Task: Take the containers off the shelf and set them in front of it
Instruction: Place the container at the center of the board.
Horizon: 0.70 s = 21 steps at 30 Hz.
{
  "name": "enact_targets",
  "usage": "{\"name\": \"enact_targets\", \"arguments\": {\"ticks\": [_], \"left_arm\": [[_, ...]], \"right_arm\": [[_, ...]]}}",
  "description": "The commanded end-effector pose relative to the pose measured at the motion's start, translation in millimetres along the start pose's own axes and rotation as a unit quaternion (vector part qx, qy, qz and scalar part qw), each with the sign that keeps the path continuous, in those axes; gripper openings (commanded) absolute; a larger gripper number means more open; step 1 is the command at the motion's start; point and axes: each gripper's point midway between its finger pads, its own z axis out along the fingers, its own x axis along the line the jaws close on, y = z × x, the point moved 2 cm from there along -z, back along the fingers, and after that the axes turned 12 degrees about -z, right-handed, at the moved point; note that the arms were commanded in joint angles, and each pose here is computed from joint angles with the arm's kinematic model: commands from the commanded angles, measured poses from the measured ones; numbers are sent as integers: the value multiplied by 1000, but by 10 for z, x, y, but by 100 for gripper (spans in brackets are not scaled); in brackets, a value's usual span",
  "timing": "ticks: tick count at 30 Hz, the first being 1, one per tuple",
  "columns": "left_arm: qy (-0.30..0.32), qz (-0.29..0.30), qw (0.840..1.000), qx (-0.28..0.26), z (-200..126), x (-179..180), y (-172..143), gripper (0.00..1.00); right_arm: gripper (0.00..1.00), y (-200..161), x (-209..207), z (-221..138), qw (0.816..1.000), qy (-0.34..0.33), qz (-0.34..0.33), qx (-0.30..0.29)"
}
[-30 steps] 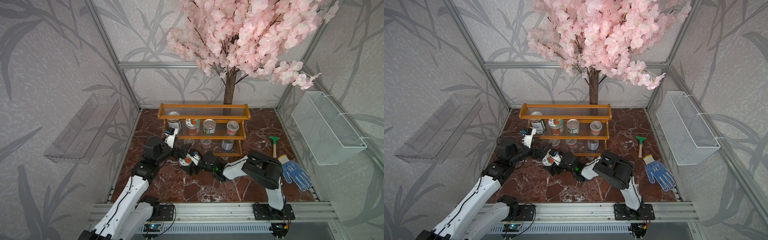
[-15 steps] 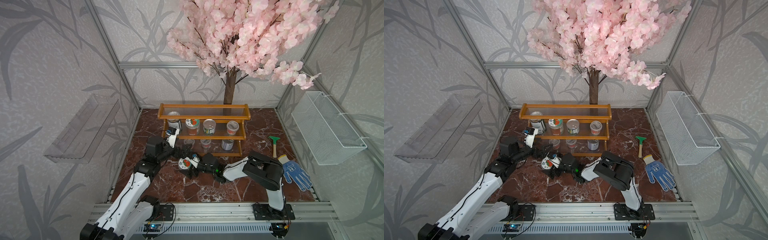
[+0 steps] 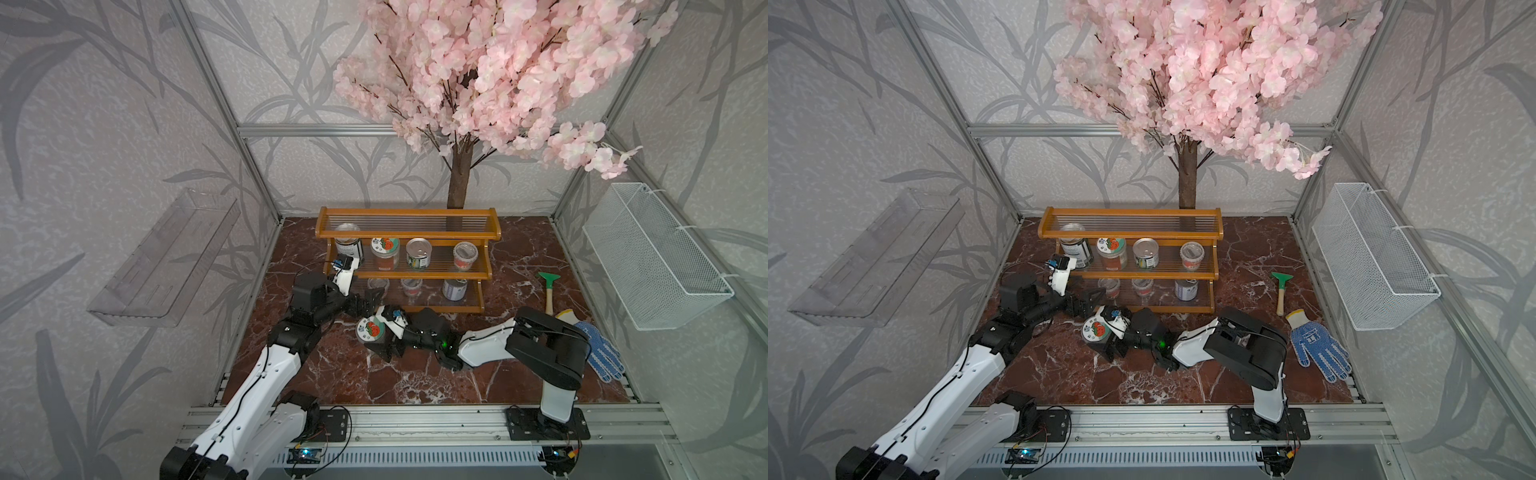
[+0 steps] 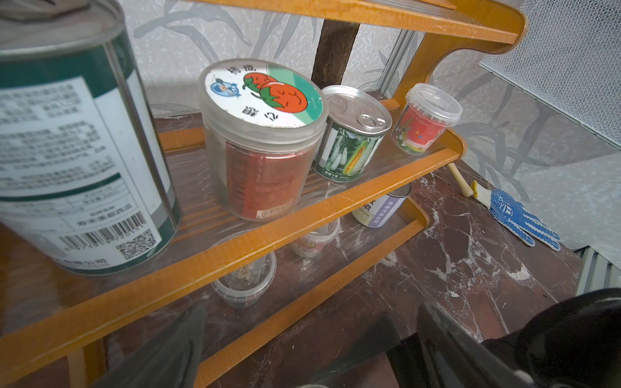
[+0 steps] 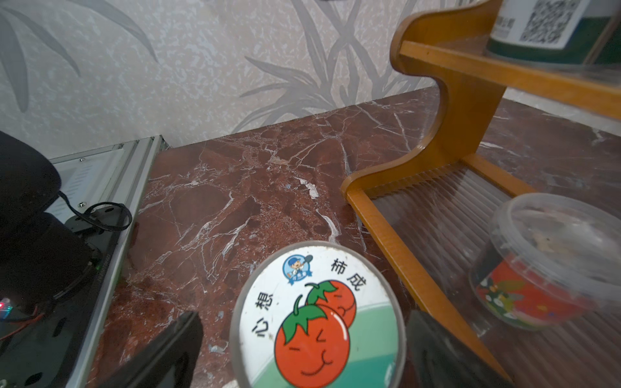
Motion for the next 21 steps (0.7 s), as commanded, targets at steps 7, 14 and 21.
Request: {"name": "enact_targets", "arguments": {"ticks": [7, 14, 21], "left_arm": [[-13, 14, 1000, -12, -18, -64, 123, 100], [-87, 9, 996, -24, -46, -291, 161, 100], [-102, 6, 995, -21, -64, -334, 118, 100]], "right_arm": [[99, 258, -287, -771, 995, -87, 28, 33], [99, 490, -772, -1494, 976, -184, 75, 90], [99, 567, -1340, -2169, 920, -351, 128, 120]]}}
